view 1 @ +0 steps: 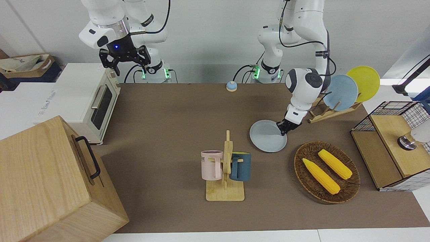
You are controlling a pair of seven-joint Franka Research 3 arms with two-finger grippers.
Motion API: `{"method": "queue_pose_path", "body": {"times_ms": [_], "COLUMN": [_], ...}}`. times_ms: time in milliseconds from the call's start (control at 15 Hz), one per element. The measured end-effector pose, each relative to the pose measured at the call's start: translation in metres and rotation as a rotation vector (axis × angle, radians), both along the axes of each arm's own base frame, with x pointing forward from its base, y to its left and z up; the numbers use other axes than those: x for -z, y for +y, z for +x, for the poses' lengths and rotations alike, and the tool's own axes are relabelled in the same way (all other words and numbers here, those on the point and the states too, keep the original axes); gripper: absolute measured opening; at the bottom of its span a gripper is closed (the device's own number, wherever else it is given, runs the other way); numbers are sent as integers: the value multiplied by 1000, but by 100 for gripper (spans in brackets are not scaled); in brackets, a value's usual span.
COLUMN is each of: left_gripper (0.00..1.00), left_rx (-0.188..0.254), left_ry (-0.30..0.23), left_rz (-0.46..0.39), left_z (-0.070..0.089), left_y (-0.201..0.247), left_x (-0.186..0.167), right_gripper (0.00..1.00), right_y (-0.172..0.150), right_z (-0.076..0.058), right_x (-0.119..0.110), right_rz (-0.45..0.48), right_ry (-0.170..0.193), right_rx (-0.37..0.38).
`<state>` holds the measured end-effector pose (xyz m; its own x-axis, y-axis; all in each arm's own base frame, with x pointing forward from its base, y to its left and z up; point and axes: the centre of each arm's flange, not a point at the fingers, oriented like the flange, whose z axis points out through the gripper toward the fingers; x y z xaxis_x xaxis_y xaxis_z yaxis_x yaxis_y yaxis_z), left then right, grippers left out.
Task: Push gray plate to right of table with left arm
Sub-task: 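Push the gray plate with the left gripper toward the toaster oven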
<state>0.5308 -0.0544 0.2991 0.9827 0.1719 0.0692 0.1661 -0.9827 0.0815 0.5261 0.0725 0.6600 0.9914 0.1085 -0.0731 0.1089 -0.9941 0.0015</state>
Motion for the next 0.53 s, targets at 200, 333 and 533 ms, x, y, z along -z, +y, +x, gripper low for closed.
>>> {"method": "queue_pose_path", "body": {"times_ms": [200,333,533], "left_gripper": [6,4,4], "left_rx": [0,0,-20], "left_ry": [-1,-2,0], "left_rz": [-1,-1,-5], "left_z": [0,0,-1], "left_y": [0,-1,-6], "left_x": [-1,-2,-2], "right_gripper": [99,99,99], "right_y": [0,0,0], "right_z": [0,0,0], "right_x": [0,0,0], "right_rz": [0,0,0], "right_ry": [0,0,0], "right_rx": [0,0,0]}}
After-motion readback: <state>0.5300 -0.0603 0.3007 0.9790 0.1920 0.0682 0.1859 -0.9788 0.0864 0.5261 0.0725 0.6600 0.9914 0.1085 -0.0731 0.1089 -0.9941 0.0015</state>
